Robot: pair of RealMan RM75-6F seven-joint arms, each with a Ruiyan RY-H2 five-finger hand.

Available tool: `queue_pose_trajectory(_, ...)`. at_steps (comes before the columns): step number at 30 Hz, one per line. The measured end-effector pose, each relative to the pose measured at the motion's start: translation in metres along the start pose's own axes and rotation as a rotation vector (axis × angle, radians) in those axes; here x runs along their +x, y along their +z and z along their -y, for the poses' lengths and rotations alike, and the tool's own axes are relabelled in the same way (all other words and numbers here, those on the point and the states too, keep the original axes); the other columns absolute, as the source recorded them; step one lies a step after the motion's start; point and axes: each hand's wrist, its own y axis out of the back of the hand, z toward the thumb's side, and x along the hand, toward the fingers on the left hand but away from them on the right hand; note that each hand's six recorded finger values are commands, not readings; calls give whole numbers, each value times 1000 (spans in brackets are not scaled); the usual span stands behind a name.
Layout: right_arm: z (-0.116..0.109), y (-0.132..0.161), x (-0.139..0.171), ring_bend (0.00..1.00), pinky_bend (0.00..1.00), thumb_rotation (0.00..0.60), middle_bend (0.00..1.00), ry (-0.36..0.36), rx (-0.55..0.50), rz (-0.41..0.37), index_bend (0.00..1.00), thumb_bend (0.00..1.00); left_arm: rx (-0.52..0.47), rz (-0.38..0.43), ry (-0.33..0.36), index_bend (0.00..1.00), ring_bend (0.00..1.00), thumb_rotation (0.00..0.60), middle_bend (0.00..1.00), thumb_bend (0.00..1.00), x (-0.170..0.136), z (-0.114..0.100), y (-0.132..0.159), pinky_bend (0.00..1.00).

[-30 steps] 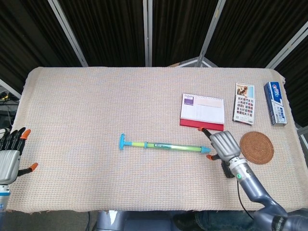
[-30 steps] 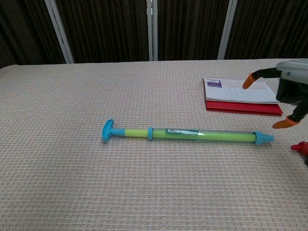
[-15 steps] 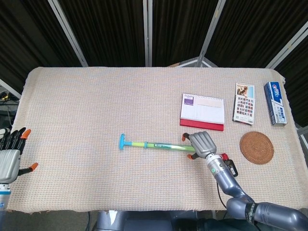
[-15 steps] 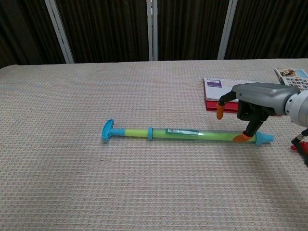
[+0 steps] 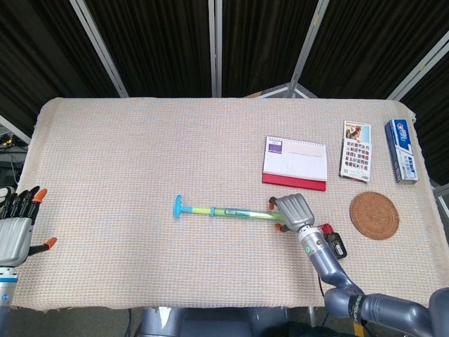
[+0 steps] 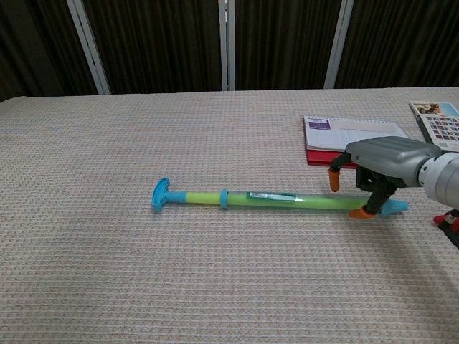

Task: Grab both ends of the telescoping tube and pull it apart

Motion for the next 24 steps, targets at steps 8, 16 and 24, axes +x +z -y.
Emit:
queue_pose_trajectory(8,6,-12,-2,1000,1000,600,1000,11,9,26,472,180,4,1,-12,0,0,600,0,0,1,3,1,0)
queue_pose_trajectory(16,10,-18,-1,1000,1000,600,1000,34,-1,43,554,304,8,4,-34,0,0,600,0,0,4,8,2,9)
queue_pose_trajectory(24,6,-18,2,1000,1000,600,1000,52,-34,53,568,338,10,131,-22,64,655,600,665,0,34,13,41,805)
